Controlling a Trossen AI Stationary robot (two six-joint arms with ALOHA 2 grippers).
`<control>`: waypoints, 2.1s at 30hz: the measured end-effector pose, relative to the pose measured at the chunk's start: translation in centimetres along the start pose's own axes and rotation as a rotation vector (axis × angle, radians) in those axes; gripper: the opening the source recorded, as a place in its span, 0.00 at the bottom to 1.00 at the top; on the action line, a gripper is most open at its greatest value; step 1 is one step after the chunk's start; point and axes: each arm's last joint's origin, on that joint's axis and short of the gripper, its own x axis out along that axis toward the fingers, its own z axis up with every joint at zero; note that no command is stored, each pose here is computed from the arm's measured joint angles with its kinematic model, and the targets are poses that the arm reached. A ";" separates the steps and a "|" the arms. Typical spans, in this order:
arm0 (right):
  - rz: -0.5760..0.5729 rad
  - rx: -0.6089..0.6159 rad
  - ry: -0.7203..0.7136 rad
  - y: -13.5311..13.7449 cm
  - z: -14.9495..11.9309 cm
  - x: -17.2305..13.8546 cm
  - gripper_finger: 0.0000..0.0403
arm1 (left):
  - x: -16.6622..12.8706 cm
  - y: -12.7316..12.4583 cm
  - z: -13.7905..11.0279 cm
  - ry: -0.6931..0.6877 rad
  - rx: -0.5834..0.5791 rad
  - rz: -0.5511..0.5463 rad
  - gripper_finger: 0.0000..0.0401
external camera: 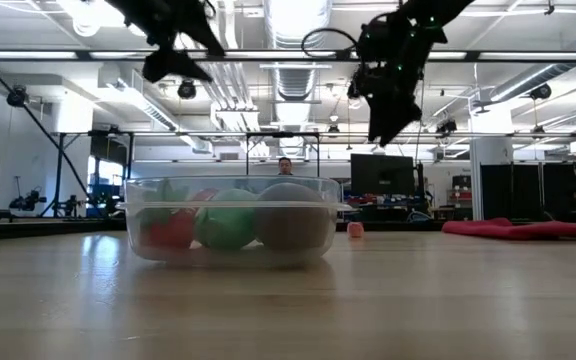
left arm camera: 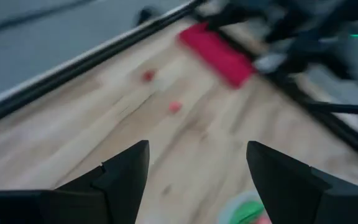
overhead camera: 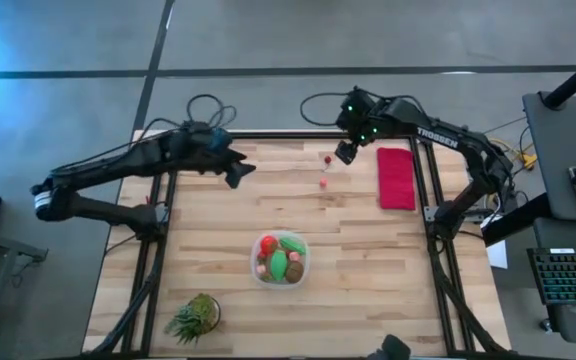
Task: Pick and placing Produce into tupperware
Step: Put the red cherry into the bin
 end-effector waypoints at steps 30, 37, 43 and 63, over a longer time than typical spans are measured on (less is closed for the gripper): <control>0.035 0.341 0.262 -2.5 0.6 11.9 0.55 | 1.0 4.6 -12.9 -0.419 -0.131 -0.495 0.64; 0.035 0.341 0.251 -2.6 2.2 13.2 0.54 | 1.2 4.8 -13.3 -0.404 -0.136 -0.488 0.64; 0.030 0.380 0.302 -2.5 1.9 14.8 0.54 | 1.2 4.8 -13.3 -0.404 -0.131 -0.492 0.64; 0.045 0.379 0.314 -2.1 1.8 16.1 0.53 | 0.2 6.0 -15.8 -0.477 -0.105 -0.571 0.64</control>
